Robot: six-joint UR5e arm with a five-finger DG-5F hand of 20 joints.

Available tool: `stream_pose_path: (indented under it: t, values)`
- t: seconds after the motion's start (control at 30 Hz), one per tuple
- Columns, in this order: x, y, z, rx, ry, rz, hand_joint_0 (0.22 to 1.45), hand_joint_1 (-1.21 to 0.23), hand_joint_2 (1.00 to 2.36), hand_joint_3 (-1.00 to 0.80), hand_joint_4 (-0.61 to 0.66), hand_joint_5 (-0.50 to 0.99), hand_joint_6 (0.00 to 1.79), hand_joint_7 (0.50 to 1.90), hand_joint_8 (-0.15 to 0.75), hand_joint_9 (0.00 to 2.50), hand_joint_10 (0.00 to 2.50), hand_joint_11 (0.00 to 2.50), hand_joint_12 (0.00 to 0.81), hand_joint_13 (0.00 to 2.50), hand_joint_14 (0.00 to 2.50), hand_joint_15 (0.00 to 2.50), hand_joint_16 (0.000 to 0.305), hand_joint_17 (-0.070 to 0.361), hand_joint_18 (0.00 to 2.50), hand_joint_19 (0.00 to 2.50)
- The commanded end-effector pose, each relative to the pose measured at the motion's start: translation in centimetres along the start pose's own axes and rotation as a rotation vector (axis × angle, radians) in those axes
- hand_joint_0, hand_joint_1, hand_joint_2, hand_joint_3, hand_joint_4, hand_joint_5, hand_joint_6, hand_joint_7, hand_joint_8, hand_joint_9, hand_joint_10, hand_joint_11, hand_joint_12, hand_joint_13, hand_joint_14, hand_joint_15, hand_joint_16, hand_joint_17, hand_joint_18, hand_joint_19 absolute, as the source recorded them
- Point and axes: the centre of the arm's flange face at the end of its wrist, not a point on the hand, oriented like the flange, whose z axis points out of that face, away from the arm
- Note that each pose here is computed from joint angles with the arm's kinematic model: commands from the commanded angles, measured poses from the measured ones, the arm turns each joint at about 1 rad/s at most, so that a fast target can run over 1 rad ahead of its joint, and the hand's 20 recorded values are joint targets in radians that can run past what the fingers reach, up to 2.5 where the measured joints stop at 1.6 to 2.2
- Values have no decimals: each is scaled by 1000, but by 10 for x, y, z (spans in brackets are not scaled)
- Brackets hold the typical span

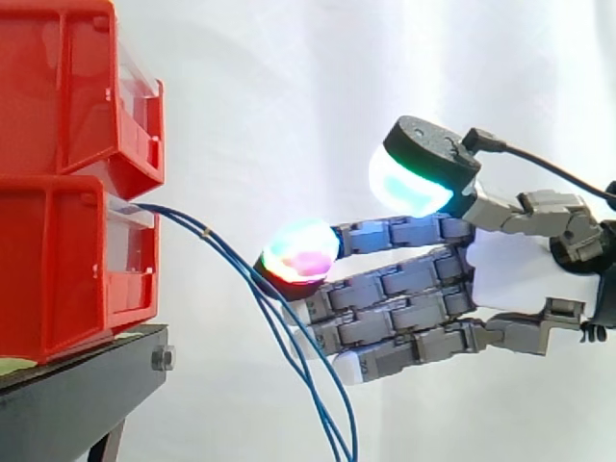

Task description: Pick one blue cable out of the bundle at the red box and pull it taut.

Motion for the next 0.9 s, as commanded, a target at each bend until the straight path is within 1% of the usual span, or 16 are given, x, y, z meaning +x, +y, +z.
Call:
stream_pose_path:
  t: [0.0, 0.2, 0.27, 0.3, 0.33, 0.37, 0.43, 0.47, 0.5, 0.53, 0.57, 0.6, 0.63, 0.7, 0.77, 0.87]
  values:
    - [0, 1, 5, -1, -6, -29, 536, -768, 1000, -500, 303, -193, 503, 902, 316, 205, 6, 152, 418, 348, 3, 127, 61, 137, 425, 309]
    - [0, 1, 5, -5, -12, -44, 538, -796, 1000, -500, 308, -194, 503, 910, 313, 194, 3, 132, 418, 334, 3, 122, 61, 137, 422, 308]
    - [1, -3, 5, 0, -16, -46, 537, -797, 1000, -500, 308, -193, 503, 912, 313, 195, 2, 134, 418, 334, 2, 119, 61, 137, 422, 305]
    - [2, -12, 5, 8, -17, -45, 538, -799, 1000, -500, 313, -193, 503, 912, 312, 196, 2, 134, 417, 333, 3, 126, 61, 137, 420, 305]
    - [3, -16, 5, 8, -18, -45, 538, -798, 1000, -500, 313, -193, 503, 909, 313, 197, 2, 135, 417, 333, 4, 125, 61, 137, 421, 301]
    - [6, -23, 7, 3, -21, -43, 538, -801, 1000, -500, 317, -192, 503, 909, 313, 197, 5, 125, 417, 334, 3, 123, 61, 137, 420, 312]
    - [10, -30, 12, -10, -23, -35, 539, -801, 1000, -500, 323, -190, 503, 910, 314, 202, 3, 129, 417, 333, 3, 115, 61, 137, 420, 306]
    - [12, -34, 20, -26, -29, -21, 539, -802, 1000, -500, 325, -189, 503, 911, 314, 203, 2, 129, 416, 333, 3, 119, 61, 137, 420, 301]
    - [15, -35, 24, -31, -27, -16, 539, -802, 1000, -500, 329, -189, 503, 911, 315, 205, 2, 131, 417, 333, 2, 119, 61, 137, 420, 301]
    - [18, -40, 30, -29, -23, -11, 539, -802, 1000, -500, 328, -189, 503, 912, 315, 206, 4, 129, 416, 333, 3, 119, 61, 137, 420, 309]
    - [19, -40, 29, -29, -22, -11, 540, -802, 1000, -500, 330, -187, 503, 909, 316, 209, 3, 132, 416, 333, 2, 117, 61, 136, 420, 310]
    - [21, -37, 34, -28, -12, -13, 540, -801, 1000, -500, 336, -186, 503, 914, 315, 210, 3, 129, 416, 333, 3, 117, 61, 136, 420, 310]
    - [24, -33, 36, -29, -9, -13, 540, -801, 1000, -500, 333, -186, 503, 914, 316, 211, 4, 129, 416, 333, 3, 117, 61, 136, 419, 303]
    - [25, -32, 36, -24, -8, -20, 543, -794, 1000, -500, 347, -182, 503, 925, 317, 217, 3, 125, 416, 335, 3, 113, 60, 136, 419, 311]
    - [30, -30, 36, -21, 1, -25, 546, -792, 1000, -500, 352, -180, 503, 935, 318, 222, 3, 129, 416, 339, 3, 118, 60, 135, 425, 313]
    - [32, -25, 39, -30, 0, -30, 553, -784, 1000, -500, 359, -173, 503, 977, 319, 229, 2, 122, 415, 343, 3, 120, 59, 134, 425, 303]
